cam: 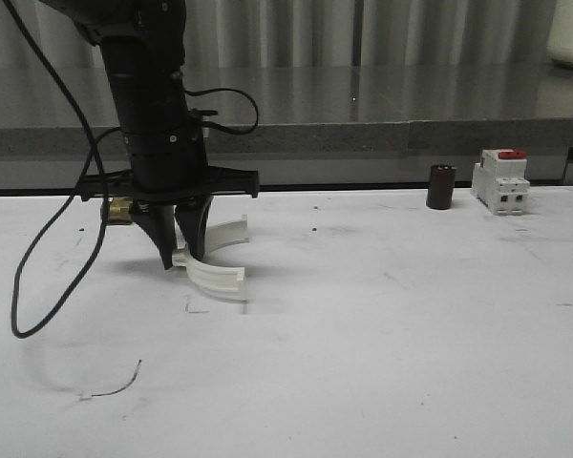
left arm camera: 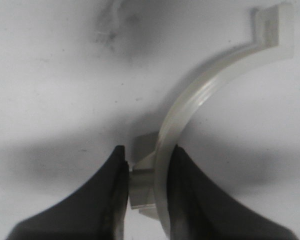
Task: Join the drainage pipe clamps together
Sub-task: 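Set the half-ring clamp down at table center and open the left gripper, then raise the left gripper away from the placed clamp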
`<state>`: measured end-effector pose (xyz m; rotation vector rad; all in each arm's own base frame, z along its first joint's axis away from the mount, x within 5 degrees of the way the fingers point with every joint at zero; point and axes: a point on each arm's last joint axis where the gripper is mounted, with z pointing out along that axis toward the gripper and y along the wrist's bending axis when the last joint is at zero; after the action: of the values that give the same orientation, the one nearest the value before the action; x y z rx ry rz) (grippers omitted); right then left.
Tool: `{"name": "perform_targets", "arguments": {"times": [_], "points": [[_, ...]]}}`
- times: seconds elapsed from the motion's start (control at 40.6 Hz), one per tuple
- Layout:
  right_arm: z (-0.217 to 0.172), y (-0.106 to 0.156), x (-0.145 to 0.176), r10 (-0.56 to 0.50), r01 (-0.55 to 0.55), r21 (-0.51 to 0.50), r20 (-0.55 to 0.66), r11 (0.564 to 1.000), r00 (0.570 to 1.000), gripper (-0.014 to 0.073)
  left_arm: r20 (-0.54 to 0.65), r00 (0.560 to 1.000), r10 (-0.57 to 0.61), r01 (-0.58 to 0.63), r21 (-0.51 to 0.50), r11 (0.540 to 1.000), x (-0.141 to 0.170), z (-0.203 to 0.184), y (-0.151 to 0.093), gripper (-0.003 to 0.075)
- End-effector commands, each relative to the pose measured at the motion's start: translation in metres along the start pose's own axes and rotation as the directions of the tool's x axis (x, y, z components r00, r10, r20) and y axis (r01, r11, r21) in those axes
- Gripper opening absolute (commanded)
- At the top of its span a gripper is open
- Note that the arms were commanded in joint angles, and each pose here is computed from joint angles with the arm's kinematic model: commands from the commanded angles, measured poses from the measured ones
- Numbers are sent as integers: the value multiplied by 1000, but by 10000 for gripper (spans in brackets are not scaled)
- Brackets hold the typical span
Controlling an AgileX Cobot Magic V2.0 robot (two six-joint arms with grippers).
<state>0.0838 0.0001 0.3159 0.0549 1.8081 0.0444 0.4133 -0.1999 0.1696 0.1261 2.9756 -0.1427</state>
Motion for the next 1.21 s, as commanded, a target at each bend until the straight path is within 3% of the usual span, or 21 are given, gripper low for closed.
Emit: {"name": "perform_targets", "arguments": {"times": [0.0,0.099,0.419,0.616,0.837,0.96,1.034,1.182], "points": [[-3,0,-19,-21,20,11,108,1000,994,593,95,995,-3,-1,46,999,-6,-34,-9,75],[-3,0,-19,-21,20,11,108,1000,994,593,95,995,-3,-1,46,999,-6,-34,-9,95],[-3,0,-19,-21,20,11,108,1000,994,593,83,997,-2,-2,42,999,-5,-34,-8,294],[-3,0,-19,-21,20,11,108,1000,994,593,74,997,-1,-2,39,999,-5,-38,-9,348],[-3,0,-19,-21,20,11,108,1000,994,593,171,983,60,-71,56,996,-8,-88,-13,347],[-3,0,-19,-21,20,11,108,1000,994,593,241,964,114,-121,16,993,-2,-119,-11,341],[-3,0,-19,-21,20,11,108,1000,994,593,263,957,120,-126,6,992,2,-131,-8,303],[-3,0,-19,-21,20,11,108,1000,994,593,297,944,145,-153,3,988,13,-148,-3,154]]}}
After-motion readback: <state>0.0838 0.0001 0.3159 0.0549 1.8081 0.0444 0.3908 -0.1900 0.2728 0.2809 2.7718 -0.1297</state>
